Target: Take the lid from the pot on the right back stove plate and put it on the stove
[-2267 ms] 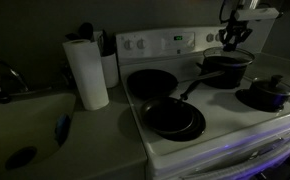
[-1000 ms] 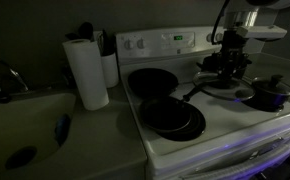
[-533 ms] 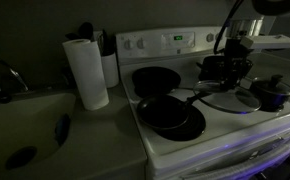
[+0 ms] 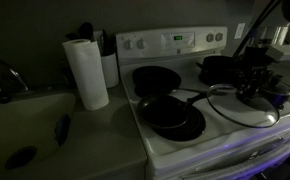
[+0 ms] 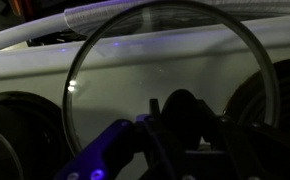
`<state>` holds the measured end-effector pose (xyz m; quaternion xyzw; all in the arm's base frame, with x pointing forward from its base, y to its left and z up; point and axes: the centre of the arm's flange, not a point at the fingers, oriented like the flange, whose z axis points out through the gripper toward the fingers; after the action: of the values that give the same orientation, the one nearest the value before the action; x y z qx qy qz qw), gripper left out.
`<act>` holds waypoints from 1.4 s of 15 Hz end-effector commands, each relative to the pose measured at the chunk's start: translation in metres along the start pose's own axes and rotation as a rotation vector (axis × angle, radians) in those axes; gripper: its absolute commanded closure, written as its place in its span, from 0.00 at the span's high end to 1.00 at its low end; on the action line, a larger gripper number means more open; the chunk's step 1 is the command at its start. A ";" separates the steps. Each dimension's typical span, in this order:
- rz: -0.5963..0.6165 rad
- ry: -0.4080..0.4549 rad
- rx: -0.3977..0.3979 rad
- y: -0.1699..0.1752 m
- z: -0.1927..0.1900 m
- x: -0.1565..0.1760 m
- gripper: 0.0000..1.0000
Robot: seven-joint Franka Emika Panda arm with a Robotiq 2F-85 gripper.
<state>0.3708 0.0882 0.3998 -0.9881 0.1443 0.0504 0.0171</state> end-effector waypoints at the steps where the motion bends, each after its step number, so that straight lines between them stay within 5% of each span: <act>1: -0.023 0.042 -0.005 0.008 0.005 -0.028 0.14; 11: 0.041 0.185 -0.041 -0.027 -0.007 -0.026 0.14; 21: 0.126 -0.063 0.098 -0.025 -0.035 -0.029 0.14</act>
<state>0.3476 0.1254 0.4236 -0.9795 0.1913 0.0471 0.0412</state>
